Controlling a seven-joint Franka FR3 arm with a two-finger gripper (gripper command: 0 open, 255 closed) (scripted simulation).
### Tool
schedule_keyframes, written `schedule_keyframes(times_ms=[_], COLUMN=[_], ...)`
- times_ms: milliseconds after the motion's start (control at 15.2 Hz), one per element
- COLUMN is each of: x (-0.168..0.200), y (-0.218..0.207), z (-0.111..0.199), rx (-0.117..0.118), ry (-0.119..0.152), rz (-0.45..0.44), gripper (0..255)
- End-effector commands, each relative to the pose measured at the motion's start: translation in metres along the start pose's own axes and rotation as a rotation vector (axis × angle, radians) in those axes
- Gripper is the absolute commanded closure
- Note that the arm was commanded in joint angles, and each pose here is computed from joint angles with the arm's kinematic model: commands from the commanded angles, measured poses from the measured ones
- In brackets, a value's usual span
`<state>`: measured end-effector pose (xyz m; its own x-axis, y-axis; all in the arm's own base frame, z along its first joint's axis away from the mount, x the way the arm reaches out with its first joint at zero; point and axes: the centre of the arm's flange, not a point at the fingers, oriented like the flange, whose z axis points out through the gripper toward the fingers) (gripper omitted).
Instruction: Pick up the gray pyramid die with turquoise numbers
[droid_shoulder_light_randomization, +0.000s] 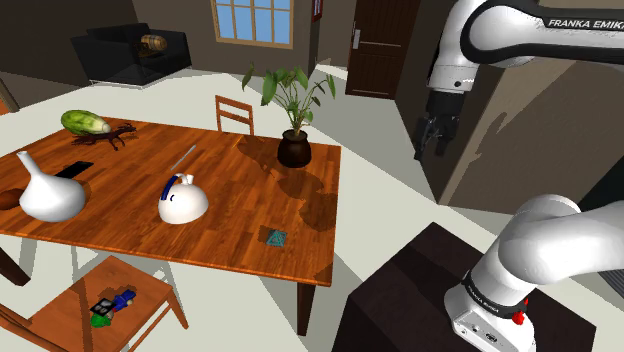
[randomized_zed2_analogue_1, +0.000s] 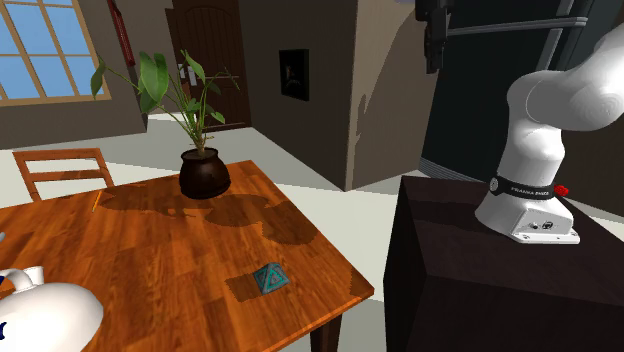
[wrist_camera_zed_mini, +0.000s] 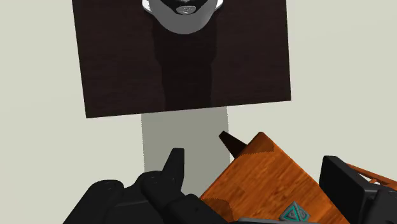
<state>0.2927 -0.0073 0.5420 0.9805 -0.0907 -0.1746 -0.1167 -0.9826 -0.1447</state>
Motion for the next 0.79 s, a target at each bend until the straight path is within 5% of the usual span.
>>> schedule_keyframes(times_ms=[0,726], x=[0.000,0.058], y=[0.000,-0.023], z=[0.000,0.120], rx=[0.000,0.017], ry=[0.000,0.138], rz=[0.000,-0.172], gripper=[0,0])
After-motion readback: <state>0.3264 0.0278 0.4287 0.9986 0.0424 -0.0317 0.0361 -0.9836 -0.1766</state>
